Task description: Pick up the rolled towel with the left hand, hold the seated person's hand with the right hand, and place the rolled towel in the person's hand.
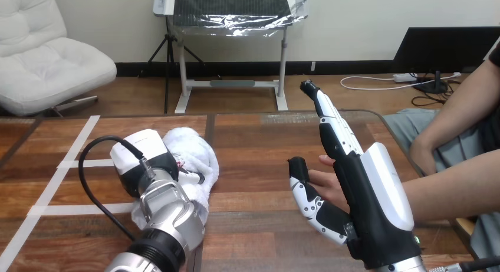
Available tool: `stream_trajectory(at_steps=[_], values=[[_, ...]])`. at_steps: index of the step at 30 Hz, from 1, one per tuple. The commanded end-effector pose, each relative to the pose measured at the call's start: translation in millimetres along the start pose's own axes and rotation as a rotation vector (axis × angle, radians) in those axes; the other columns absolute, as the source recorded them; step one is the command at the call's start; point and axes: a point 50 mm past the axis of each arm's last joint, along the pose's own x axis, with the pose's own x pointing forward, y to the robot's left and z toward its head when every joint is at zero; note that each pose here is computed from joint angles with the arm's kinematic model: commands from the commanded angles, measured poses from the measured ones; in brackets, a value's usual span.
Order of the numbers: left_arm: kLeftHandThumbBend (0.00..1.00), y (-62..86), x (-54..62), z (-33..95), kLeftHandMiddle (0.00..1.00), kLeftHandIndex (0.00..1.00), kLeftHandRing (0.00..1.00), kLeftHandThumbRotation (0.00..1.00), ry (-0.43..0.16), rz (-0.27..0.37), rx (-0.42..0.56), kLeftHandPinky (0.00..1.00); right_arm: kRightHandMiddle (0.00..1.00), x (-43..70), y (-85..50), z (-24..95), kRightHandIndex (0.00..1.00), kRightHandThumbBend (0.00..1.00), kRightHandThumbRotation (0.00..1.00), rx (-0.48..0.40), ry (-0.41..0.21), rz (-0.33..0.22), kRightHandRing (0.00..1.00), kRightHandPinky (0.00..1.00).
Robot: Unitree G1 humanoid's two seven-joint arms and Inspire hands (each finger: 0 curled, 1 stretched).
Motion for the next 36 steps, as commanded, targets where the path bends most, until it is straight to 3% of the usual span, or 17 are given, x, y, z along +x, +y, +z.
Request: stream_trajectory(at_steps=[1, 14, 23, 26, 34, 36], values=[[0.71, -9.6, -0.7, -5.7, 0.28, 0.56, 0.19, 0.02, 0.003, 0.007, 0.016, 0.15, 1.0, 7.4, -6.8, 9.8, 0.99, 0.0, 0.0, -0.01, -0.064, -0.034, 1.0, 1.0], [0.75, -12.6, -1.4, -7.1, 0.28, 0.52, 0.18, 0.08, -0.025, 0.071, -0.028, 0.13, 1.0, 6.7, -6.3, 9.6, 0.99, 0.0, 0.0, 0.003, -0.065, -0.041, 1.0, 1.0], [0.73, -17.0, -4.6, -11.9, 0.31, 0.5, 0.21, 0.04, -0.121, 0.169, -0.149, 0.17, 1.0, 6.7, -5.7, 8.6, 0.98, 0.0, 0.0, 0.005, -0.067, -0.042, 1.0, 1.0], [0.71, -18.0, -5.2, -13.8, 0.34, 0.5, 0.25, 0.04, -0.15, 0.171, -0.232, 0.2, 1.0, 6.8, -5.7, 8.7, 0.98, 0.0, 0.0, 0.001, -0.067, -0.042, 1.0, 1.0], [0.68, -18.6, -11.8, -19.8, 0.38, 0.48, 0.32, 0.01, -0.285, 0.159, -0.665, 0.27, 1.0, 6.9, -5.2, 7.9, 0.98, 0.0, 0.0, -0.002, -0.067, -0.044, 1.0, 1.0], [0.68, -17.7, -15.7, -21.3, 0.39, 0.48, 0.33, 0.01, -0.334, 0.146, -0.831, 0.28, 1.0, 7.0, -5.1, 7.8, 0.98, 0.0, 0.0, -0.001, -0.068, -0.046, 1.0, 1.0]])
